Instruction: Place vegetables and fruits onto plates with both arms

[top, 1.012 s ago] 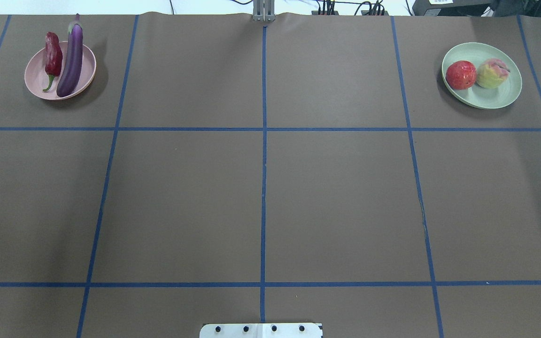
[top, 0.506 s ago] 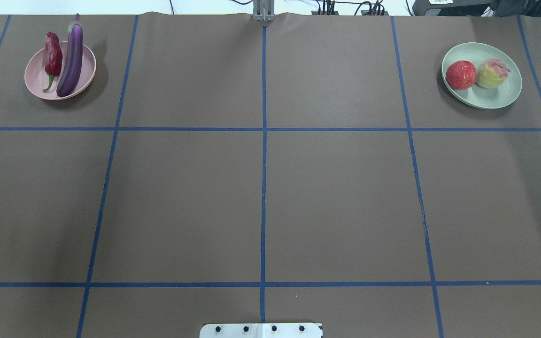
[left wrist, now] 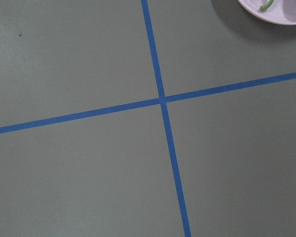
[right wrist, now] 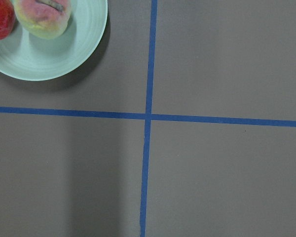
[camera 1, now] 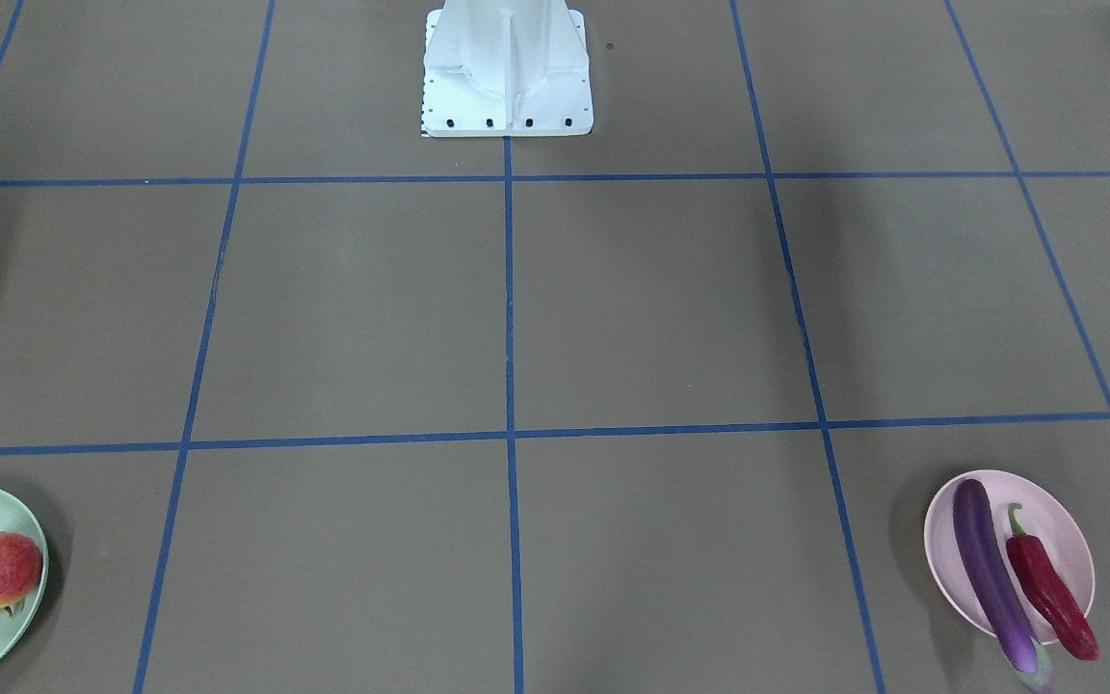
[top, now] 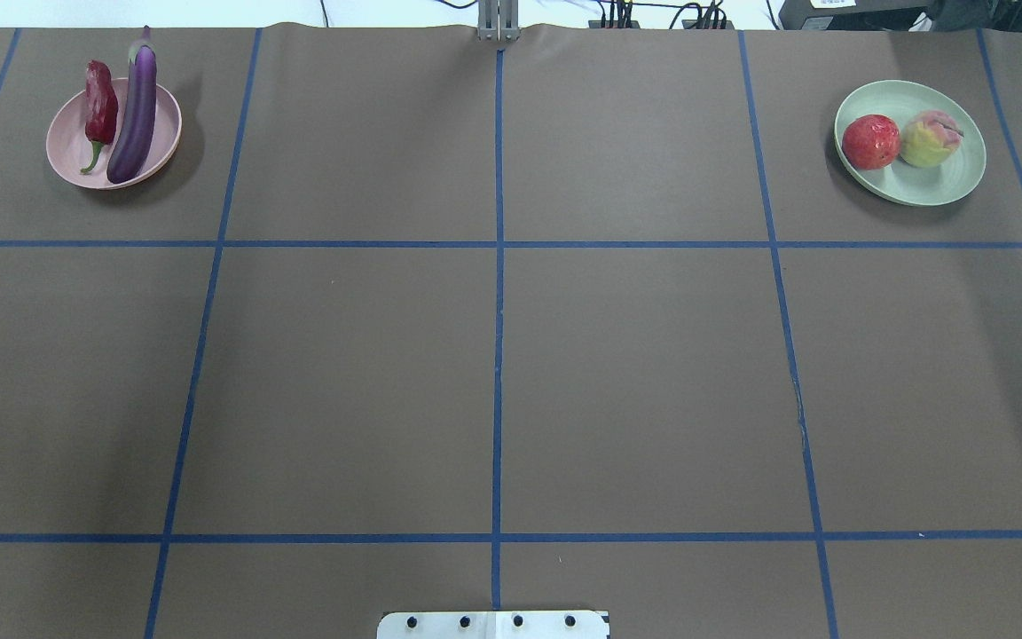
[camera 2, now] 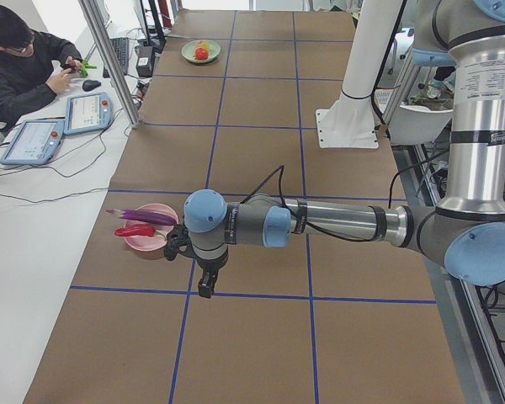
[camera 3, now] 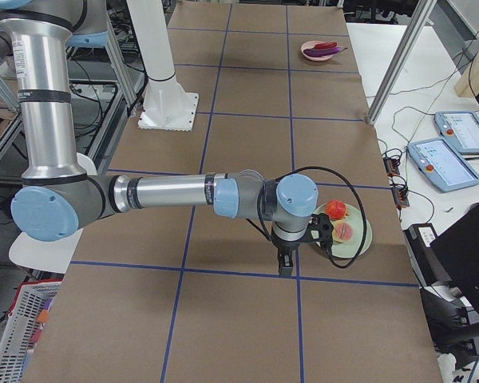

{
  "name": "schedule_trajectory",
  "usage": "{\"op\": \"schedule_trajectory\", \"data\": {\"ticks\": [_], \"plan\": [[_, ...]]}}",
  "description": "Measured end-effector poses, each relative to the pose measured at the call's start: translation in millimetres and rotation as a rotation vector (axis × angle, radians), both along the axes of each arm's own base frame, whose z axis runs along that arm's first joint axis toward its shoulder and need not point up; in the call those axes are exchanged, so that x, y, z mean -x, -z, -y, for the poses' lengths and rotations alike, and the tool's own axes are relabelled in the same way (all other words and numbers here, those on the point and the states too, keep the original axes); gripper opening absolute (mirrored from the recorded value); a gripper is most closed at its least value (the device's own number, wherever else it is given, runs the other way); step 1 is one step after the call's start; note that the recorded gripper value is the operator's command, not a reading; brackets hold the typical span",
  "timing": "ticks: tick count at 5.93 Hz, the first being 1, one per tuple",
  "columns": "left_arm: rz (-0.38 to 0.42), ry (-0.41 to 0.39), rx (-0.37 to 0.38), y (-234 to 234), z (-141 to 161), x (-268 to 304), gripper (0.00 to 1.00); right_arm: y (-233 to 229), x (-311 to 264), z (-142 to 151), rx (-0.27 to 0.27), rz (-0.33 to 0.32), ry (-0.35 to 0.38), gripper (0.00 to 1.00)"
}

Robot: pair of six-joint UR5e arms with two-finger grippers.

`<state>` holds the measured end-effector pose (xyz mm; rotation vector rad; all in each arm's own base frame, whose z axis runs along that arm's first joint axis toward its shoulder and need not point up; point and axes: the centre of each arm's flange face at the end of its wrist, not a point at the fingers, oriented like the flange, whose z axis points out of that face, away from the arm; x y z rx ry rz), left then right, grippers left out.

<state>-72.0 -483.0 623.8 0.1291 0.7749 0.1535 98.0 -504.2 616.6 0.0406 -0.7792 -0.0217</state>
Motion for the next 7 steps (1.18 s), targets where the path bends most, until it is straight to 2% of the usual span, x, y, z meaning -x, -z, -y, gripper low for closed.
{"op": "schedule_trajectory", "data": {"ticks": [7], "plan": [[0.001, -0.003, 0.0, -0.5, 2.0, -1.1, 1.0, 5.1, 0.1, -1.7, -0.008, 0.002, -0.002, 1.0]]}}
